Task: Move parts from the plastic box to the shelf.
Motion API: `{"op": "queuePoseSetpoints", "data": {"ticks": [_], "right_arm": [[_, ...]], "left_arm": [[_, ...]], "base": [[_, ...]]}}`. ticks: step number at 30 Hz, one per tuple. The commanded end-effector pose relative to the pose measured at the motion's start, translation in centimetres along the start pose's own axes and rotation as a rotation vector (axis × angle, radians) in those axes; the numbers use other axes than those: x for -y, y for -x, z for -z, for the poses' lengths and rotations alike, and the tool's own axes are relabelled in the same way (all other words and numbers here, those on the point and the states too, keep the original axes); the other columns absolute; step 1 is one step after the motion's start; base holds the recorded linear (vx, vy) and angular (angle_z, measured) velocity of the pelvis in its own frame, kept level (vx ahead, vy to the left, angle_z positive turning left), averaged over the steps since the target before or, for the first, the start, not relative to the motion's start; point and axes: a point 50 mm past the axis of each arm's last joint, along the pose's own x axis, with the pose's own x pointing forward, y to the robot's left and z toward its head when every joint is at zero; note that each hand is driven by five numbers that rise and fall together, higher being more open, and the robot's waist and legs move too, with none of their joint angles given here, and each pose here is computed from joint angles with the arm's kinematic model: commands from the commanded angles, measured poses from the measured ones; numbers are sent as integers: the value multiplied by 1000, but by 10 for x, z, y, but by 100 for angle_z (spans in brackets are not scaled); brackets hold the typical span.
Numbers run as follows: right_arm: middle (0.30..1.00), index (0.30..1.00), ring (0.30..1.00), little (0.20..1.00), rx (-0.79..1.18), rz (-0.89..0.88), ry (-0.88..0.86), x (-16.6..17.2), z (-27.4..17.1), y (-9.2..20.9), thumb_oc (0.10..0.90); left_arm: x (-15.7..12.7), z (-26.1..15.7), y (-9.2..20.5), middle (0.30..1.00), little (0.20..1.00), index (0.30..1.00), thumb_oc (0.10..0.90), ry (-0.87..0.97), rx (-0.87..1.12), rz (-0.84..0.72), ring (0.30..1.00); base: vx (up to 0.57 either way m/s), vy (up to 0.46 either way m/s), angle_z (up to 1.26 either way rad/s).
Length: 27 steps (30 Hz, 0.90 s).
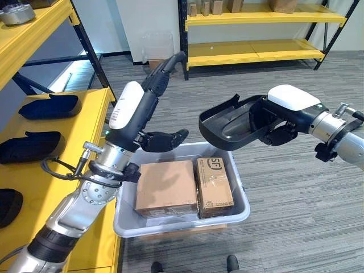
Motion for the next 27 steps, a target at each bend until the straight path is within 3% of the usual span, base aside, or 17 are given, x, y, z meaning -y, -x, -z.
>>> {"op": "queuePoseSetpoints", "data": {"ticks": [1, 27], "right_arm": [[300, 300, 300, 300, 87, 250, -7, 56, -15, -11, 400], [300, 300, 300, 300, 130, 279, -4, 64, -25, -23, 400]], "left_arm": [[-2, -11, -16, 1000, 1000, 1000, 900, 14, 107, -32, 1000], [37, -15, -23, 1000, 1000, 1000, 900, 125, 109, 77, 1000]], "base": [[0, 0, 0], [3, 1, -2]]}}
